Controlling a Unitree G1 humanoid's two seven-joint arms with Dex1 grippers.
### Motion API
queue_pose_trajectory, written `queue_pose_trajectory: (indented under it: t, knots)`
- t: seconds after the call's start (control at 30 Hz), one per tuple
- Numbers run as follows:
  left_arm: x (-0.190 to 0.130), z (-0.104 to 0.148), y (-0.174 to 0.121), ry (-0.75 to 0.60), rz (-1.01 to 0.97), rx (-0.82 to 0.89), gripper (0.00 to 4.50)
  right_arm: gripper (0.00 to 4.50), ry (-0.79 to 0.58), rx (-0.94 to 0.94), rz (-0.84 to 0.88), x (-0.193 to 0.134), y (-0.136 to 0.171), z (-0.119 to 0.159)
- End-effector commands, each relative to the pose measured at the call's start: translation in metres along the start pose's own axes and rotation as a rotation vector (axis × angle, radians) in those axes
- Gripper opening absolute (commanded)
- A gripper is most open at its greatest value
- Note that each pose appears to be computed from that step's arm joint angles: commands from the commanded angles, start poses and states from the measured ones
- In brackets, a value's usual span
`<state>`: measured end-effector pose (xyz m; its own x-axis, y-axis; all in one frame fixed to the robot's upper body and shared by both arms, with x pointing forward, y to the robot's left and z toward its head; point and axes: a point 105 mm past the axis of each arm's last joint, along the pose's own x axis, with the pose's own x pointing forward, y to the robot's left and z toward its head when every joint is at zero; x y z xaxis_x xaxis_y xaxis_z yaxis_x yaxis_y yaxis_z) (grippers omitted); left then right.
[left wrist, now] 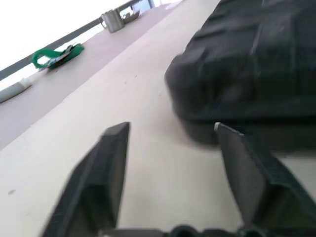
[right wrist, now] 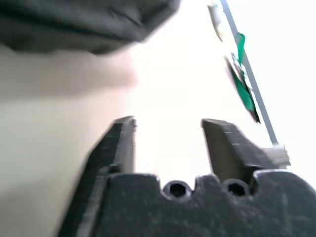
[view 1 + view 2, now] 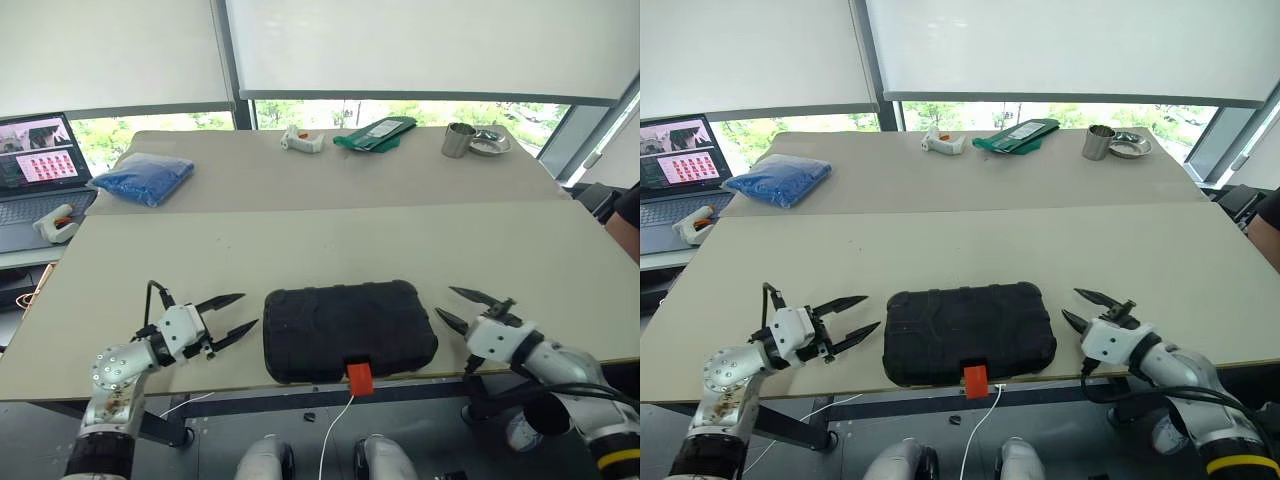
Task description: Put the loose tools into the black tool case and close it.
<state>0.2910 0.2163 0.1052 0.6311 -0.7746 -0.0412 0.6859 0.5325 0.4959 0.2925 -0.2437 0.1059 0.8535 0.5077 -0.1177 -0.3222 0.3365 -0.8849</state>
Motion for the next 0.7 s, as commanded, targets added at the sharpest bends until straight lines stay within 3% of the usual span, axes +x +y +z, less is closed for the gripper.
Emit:
queue_pose_trajectory:
  t: [0.03, 0.1, 0.2, 0.43, 0.47, 0.7]
  knots:
    - [-0.001, 0.001, 0.025, 0.004, 0.059, -0.06, 3.17, 3.87, -0.02, 0.151, -0.011, -0.017, -0.016, 0.007]
    - [0.008, 0.003, 0.032, 0.002, 0.057, -0.095, 3.17, 3.61, -0.029, 0.283, 0.048, -0.026, -0.012, 0.013]
    - [0.026, 0.011, 0.037, -0.02, 0.036, -0.134, 2.38, 2.53, -0.057, 0.437, 0.198, -0.04, 0.002, 0.03]
    - [0.065, 0.018, 0.034, -0.006, -0.103, -0.195, 0.04, 0.22, -0.063, 0.645, 0.591, -0.057, 0.054, 0.077]
    - [0.069, 0.017, 0.032, -0.002, -0.128, -0.194, 0.0, 0.04, -0.056, 0.656, 0.622, -0.056, 0.058, 0.081]
    - [0.086, 0.018, 0.032, 0.024, -0.202, -0.226, 0.0, 0.04, -0.072, 0.673, 0.657, -0.028, 0.067, 0.095]
